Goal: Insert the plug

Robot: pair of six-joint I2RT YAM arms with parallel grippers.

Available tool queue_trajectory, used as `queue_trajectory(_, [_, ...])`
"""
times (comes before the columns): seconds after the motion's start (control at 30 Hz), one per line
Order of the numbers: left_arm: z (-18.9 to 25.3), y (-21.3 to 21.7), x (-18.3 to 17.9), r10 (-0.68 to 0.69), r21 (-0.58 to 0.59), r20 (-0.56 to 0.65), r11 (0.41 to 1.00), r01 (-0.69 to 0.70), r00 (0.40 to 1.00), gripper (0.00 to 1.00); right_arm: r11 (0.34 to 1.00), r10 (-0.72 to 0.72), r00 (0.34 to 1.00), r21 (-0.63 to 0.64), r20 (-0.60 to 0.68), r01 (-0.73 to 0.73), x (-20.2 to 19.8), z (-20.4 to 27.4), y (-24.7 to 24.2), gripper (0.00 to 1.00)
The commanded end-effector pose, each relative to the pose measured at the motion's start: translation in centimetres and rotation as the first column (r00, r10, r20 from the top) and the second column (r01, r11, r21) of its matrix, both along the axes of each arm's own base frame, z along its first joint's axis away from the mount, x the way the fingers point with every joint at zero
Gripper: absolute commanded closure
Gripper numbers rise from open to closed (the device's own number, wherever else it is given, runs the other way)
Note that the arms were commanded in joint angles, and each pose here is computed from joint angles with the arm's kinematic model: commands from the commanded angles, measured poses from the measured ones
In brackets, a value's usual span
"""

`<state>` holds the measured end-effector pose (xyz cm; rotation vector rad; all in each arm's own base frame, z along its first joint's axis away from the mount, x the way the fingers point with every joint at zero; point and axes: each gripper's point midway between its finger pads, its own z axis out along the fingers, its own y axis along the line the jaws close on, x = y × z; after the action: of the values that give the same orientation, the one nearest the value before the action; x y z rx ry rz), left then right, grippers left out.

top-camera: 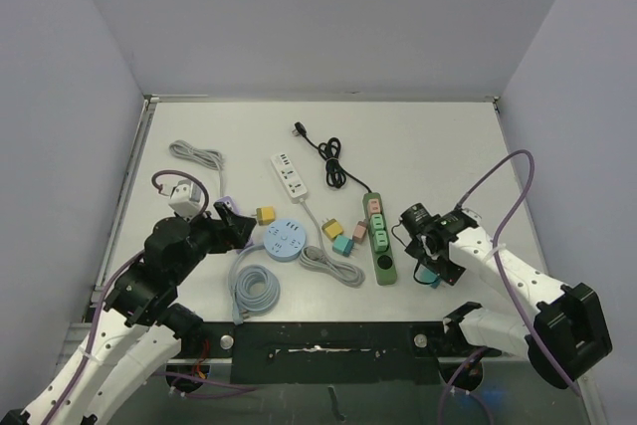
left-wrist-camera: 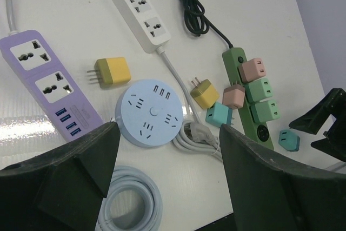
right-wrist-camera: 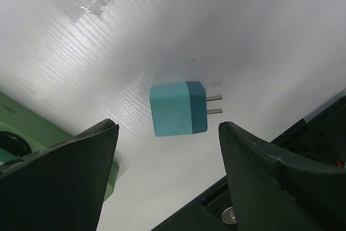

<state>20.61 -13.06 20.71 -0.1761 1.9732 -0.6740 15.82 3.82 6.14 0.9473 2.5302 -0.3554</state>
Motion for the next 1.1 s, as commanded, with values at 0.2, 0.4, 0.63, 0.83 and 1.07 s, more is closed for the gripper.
queue_trajectory(0.2, [1.4, -1.1, 0.5, -0.036, -0.05, 0.053, 0.998, 0.039, 0.998, 0.27, 0.995, -0.093, 0.996, 0.043, -0.011, 0.093, -0.4, -3.1, 0.1, 0.27])
queue_trajectory(0.4, [1.1, -1.5, 0.5, -0.047, -0.057, 0.045, 0.997, 0.05, 0.998, 0.27, 0.994, -0.024, 0.999, 0.103, 0.024, 0.021, 0.5, -4.2, 0.7, 0.44])
queue_trajectory(0.63, [0.9, -2.5, 0.4, -0.094, -0.076, 0.038, 0.992, 0.096, 0.995, 0.26, 0.981, 0.072, 0.992, 0.172, 0.103, -0.089, 2.1, -3.0, 1.9, 0.59])
queue_trajectory(0.83, [1.6, -4.6, 0.6, -0.17, -0.154, 0.078, 0.971, 0.181, 0.982, 0.26, 0.914, 0.249, 0.927, 0.249, 0.279, -0.32, 4.7, 3.1, 4.9, 0.59])
queue_trajectory(1.07, [4.3, -5.5, 1.4, -0.21, -0.12, 0.163, 0.965, 0.231, 0.964, 0.26, 0.582, 0.439, 0.682, 0.393, 0.585, -0.712, 5.7, 13.0, 13.2, 0.57])
